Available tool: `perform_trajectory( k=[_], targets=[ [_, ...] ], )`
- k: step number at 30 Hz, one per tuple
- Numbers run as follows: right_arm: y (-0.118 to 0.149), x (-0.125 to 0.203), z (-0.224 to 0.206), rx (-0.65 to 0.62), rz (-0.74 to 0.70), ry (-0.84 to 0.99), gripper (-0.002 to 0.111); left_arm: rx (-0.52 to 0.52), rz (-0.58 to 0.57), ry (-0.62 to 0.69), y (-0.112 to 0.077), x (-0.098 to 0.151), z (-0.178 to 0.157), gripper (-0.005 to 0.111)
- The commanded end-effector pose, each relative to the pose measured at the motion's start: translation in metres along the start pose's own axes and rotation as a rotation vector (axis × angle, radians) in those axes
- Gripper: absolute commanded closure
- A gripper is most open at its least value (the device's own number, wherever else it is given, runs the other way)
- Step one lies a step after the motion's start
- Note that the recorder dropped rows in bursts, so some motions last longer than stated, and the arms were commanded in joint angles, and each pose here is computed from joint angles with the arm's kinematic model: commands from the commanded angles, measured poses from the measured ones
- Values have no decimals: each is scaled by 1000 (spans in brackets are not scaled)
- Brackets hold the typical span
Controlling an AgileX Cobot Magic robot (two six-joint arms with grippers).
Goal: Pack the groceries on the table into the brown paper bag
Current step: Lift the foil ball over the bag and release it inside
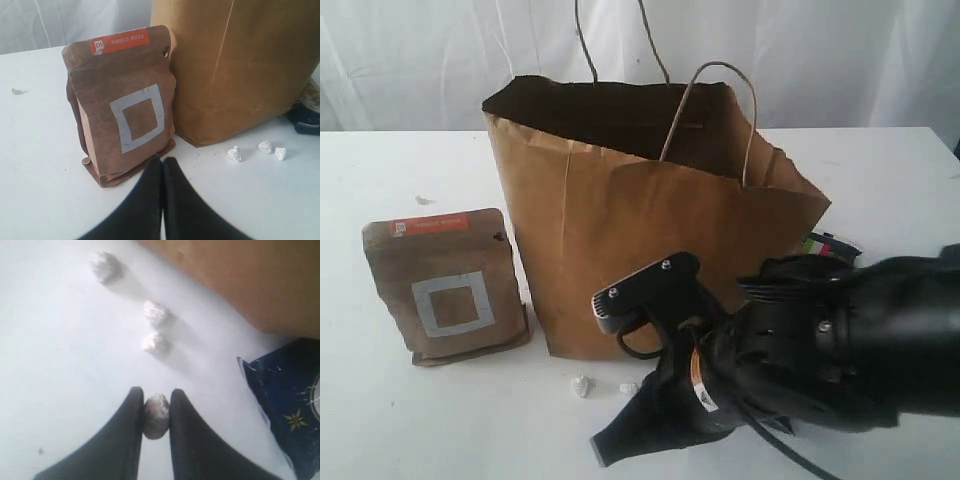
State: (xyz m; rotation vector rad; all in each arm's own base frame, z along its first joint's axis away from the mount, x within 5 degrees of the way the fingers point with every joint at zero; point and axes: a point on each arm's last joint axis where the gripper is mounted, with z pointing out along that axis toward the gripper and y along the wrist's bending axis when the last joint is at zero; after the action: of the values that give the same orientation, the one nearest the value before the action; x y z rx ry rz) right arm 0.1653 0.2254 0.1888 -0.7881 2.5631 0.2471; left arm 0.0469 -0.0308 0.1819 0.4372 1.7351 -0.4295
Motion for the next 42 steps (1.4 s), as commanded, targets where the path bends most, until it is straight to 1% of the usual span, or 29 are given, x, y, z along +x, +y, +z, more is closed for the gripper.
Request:
perform_trajectory(
  k=[1,4,6,10,14,19,23,26,31,33,34,36,38,40,41,42],
  targets=[
    [15,2,-39,-74,-44,-93,99,-4,-8,-1,0,1,0,106],
    [17,-7,-72,-116,-66,-215,99,-4,-8,-1,0,1,0,106],
    [15,-18,-92,-116,-85,-292,99,-4,-8,-1,0,1,0,106],
    [8,-45,-136,-42,-138,-439,99,-4,-8,-1,0,1,0,106],
    [-4,-69,-161,37,-136,-533,99,-4,-8,-1,0,1,0,106],
    [-17,-100,-171,81,-66,-592,99,-4,-8,-1,0,1,0,106],
    [-26,-121,-165,119,-35,-596,99,-4,-8,-1,0,1,0,106],
    [-33,-135,-156,154,-18,-573,99,-4,-8,-1,0,1,0,106],
    [-42,-146,-130,209,6,-495,98,-4,-8,-1,0,1,0,106],
    [-42,-148,-122,217,2,-472,94,-4,-8,-1,0,1,0,106],
    [-42,-148,-121,217,-1,-474,90,-4,-8,-1,0,1,0,106],
    [-41,-149,-120,211,-5,-480,78,-4,-8,-1,0,1,0,106],
    [-40,-150,-120,206,-7,-487,61,-4,-8,-1,0,1,0,106],
    [-40,-150,-120,206,-7,-487,48,-4,-8,-1,0,1,0,106],
    [-41,-150,-120,209,-5,-482,44,-4,-8,-1,0,1,0,106],
    [-41,-149,-120,211,-4,-479,42,-4,-8,-1,0,1,0,106]
  ],
)
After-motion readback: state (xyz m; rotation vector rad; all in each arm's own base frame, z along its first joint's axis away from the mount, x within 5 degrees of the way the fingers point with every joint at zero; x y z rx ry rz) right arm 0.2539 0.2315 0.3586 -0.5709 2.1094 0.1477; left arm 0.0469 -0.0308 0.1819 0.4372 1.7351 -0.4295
